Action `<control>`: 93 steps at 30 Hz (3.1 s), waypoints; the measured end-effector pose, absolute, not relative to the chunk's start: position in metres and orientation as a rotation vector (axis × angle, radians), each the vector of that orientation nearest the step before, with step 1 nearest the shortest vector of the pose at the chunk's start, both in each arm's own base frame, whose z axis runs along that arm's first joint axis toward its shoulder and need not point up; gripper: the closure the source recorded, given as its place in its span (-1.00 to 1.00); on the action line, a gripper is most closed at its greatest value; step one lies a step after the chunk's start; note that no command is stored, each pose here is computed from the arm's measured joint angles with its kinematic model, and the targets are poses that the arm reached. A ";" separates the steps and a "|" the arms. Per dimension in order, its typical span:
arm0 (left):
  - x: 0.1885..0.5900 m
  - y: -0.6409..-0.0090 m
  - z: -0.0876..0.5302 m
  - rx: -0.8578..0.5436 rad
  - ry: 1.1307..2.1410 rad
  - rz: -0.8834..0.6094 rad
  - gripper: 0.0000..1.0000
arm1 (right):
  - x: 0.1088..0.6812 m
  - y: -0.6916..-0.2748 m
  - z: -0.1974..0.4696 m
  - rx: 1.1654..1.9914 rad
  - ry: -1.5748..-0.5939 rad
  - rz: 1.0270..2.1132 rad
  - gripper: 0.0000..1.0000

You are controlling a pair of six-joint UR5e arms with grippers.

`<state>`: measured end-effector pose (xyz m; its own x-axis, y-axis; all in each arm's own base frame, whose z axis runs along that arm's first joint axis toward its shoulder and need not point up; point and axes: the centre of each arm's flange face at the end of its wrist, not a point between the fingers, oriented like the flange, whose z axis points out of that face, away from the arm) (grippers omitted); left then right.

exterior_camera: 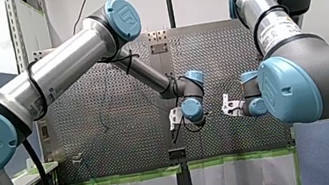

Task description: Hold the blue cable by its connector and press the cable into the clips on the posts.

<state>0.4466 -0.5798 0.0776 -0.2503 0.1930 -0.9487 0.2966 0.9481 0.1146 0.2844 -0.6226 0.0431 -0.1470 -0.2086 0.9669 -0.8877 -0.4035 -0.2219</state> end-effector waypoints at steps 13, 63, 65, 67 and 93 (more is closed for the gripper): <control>0.444 -0.580 0.078 0.335 1.837 -0.103 -1.00 | 0.283 -0.622 0.042 1.578 -1.257 1.591 1.00; 0.367 -0.541 0.173 0.001 1.620 -0.245 -1.00 | 0.282 -0.620 0.041 1.589 -1.273 1.580 1.00; 0.363 -0.536 0.180 -0.024 1.604 -0.258 -1.00 | 0.282 -0.620 0.041 1.589 -1.274 1.580 1.00; 0.359 -0.533 0.186 -0.044 1.591 -0.269 -1.00 | 0.282 -0.620 0.041 1.589 -1.275 1.579 1.00; 0.311 -0.474 0.245 -0.190 1.490 -0.479 -1.00 | 0.277 -0.617 0.038 1.599 -1.314 1.511 1.00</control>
<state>0.3105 -0.4735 0.2455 0.0084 -0.4186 -0.9082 0.1892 0.8925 -0.4096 0.2769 -0.6171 0.0376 -0.1216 -0.2654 0.9565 -0.9104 -0.3540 -0.2140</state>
